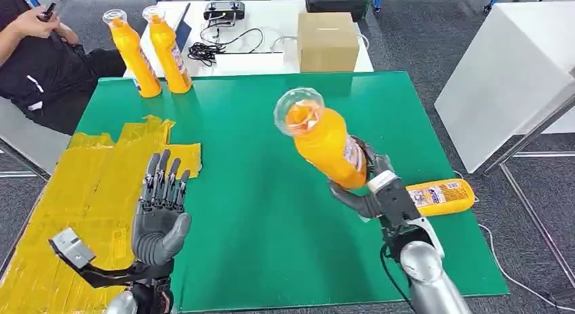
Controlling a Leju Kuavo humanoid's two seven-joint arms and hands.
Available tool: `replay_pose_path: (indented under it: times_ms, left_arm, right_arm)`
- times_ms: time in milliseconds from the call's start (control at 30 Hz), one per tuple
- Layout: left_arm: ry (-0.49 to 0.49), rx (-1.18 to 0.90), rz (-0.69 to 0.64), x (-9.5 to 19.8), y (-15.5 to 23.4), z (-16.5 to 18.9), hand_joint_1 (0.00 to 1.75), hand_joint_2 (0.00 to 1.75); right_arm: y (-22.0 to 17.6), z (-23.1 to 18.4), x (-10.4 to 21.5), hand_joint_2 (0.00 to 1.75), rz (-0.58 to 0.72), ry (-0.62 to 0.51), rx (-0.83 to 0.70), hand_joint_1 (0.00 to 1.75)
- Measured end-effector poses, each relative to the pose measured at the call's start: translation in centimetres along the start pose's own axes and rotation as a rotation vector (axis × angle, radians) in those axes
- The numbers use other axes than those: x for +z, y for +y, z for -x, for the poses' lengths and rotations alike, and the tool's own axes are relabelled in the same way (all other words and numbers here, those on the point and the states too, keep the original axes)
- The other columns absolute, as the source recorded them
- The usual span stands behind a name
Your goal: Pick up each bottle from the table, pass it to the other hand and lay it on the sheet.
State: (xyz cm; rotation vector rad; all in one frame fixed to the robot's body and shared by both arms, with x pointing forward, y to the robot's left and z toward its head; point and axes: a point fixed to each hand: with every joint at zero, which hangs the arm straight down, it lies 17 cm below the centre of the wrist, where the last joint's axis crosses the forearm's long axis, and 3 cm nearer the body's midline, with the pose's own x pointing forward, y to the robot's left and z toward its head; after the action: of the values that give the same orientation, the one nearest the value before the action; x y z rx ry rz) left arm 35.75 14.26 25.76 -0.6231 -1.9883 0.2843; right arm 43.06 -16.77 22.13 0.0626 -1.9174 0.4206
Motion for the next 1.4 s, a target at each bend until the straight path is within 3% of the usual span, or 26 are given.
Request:
replay_pose_path:
  times_ms: [300, 567, 900, 1400]
  left_arm:
    - [0.004, 0.006, 0.028, -0.7, -1.2, 0.4, 0.0, 1.75]
    - [0.007, 0.006, 0.034, -0.6, -1.3, 0.5, 0.0, 1.75]
    - [-0.017, -0.048, 0.038, -1.6, -2.1, 0.1, 0.0, 1.75]
    - [-0.056, -0.176, -0.009, -3.4, -2.6, -0.2, 0.0, 1.75]
  right_arm:
    - [9.2, -0.1, -2.5, 1.75, -0.088, 0.021, 0.03, 1.75]
    - [11.3, 0.0, -2.7, 1.75, -0.124, 0.028, 0.026, 1.75]
    - [14.9, -0.1, -5.7, 1.75, -0.151, 0.056, 0.133, 1.75]
    - [19.3, 0.6, -7.4, 1.75, -0.226, 0.082, 0.242, 1.75]
